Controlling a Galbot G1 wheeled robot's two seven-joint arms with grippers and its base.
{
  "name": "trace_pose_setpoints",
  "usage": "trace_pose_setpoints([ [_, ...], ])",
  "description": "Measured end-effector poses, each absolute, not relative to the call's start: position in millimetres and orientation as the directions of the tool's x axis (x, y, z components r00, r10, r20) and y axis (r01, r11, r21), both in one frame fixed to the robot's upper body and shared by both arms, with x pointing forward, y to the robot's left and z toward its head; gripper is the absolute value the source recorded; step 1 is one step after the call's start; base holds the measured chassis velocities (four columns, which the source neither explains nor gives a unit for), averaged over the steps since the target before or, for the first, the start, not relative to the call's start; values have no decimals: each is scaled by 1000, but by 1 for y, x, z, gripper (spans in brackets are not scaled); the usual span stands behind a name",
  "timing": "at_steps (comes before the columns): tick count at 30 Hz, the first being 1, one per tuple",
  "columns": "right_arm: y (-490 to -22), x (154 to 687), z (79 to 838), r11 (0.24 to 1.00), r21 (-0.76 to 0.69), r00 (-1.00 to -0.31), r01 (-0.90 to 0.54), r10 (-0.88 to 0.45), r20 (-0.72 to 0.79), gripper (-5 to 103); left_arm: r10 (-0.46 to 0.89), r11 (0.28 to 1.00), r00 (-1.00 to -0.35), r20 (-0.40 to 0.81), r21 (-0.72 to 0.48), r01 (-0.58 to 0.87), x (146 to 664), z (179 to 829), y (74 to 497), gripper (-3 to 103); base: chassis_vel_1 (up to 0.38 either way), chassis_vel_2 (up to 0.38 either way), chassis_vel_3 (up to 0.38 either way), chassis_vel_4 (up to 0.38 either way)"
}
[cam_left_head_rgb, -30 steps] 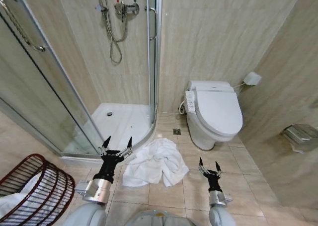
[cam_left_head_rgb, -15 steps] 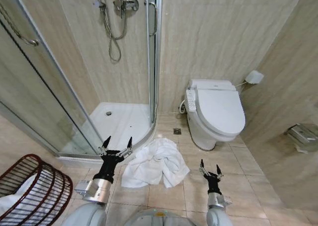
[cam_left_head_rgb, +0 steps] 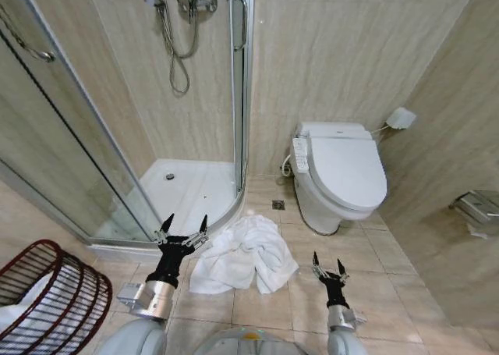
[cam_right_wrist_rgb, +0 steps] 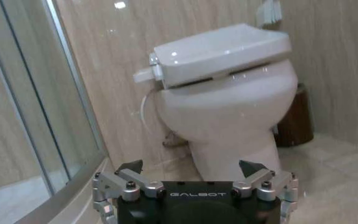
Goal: Discard the used towel into the hamper.
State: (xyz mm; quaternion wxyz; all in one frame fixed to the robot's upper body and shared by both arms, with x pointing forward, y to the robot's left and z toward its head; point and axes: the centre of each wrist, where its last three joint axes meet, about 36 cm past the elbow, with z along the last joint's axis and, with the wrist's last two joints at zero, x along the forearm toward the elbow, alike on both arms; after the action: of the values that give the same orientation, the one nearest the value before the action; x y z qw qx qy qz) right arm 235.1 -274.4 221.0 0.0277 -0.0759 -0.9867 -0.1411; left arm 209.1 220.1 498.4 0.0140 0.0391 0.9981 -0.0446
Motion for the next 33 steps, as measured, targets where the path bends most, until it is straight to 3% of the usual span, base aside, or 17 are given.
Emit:
trace_pose_setpoints([
  [16,-285,212,205,976,162,-988,144,134,74,100,77,993,-997,-31,-88,79,209,498,220,100,-19,13,15,-17],
  [23,-306,240,205,966,247,-993,77,51,107,100,77,993,-997,-31,-88,79,209,498,220,100,0,0,0,0],
  [33,-324,272,196,980,198,-991,36,9,132,100,77,993,-997,-31,-88,79,209,498,220,100,34,39,35,36],
])
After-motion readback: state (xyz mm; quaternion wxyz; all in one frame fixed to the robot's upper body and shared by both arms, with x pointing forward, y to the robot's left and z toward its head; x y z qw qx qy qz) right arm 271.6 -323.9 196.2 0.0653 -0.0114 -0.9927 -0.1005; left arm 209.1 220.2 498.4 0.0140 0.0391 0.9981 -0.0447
